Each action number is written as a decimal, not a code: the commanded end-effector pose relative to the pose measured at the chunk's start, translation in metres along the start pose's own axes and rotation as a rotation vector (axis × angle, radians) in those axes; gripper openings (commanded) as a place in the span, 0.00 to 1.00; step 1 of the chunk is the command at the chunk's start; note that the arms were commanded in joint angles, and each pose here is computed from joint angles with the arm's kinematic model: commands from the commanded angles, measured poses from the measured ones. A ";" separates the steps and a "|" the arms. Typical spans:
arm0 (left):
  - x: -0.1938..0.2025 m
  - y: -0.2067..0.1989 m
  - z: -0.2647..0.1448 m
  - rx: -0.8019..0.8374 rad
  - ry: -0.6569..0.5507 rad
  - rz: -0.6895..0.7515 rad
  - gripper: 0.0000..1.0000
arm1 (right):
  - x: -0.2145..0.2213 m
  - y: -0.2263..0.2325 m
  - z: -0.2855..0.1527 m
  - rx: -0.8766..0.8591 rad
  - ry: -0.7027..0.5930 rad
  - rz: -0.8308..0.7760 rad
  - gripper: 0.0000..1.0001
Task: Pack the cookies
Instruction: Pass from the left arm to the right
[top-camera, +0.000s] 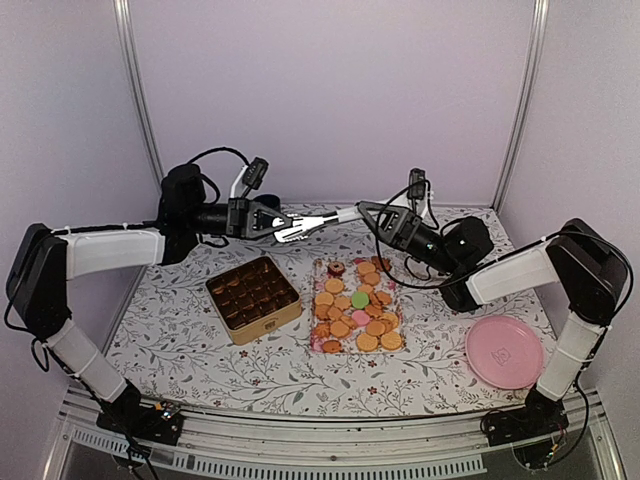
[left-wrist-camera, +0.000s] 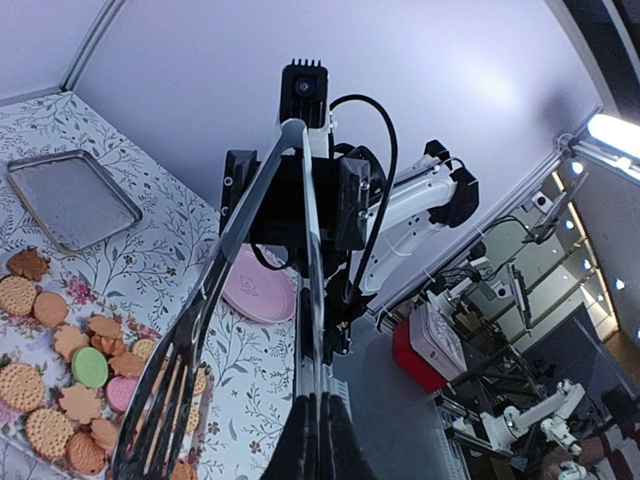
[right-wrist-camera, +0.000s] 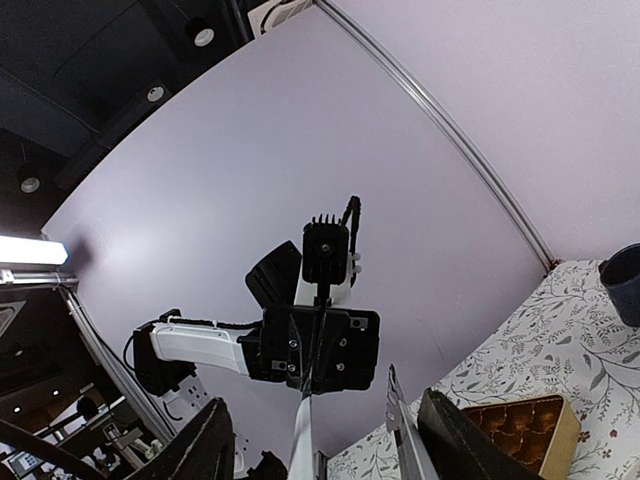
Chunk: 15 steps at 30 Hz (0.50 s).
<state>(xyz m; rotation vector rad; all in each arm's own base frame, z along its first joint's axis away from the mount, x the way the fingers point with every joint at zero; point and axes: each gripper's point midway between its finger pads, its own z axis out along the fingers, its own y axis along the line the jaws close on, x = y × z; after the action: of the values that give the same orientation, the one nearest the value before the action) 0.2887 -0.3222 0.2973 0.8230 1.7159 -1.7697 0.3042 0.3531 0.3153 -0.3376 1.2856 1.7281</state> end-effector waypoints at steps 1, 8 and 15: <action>-0.009 -0.013 -0.005 0.013 -0.011 0.063 0.00 | 0.016 0.002 0.002 -0.019 0.096 0.004 0.61; -0.007 -0.011 -0.006 0.004 -0.006 0.069 0.00 | 0.022 0.000 -0.006 0.015 0.125 -0.005 0.46; -0.002 0.006 -0.007 -0.085 0.024 0.096 0.00 | 0.007 0.006 -0.003 0.034 0.088 -0.048 0.39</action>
<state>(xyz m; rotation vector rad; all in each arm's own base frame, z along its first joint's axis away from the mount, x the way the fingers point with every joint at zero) 0.2902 -0.3194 0.2866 0.8364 1.7496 -1.7298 0.3049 0.3554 0.2972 -0.3868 1.3878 1.6772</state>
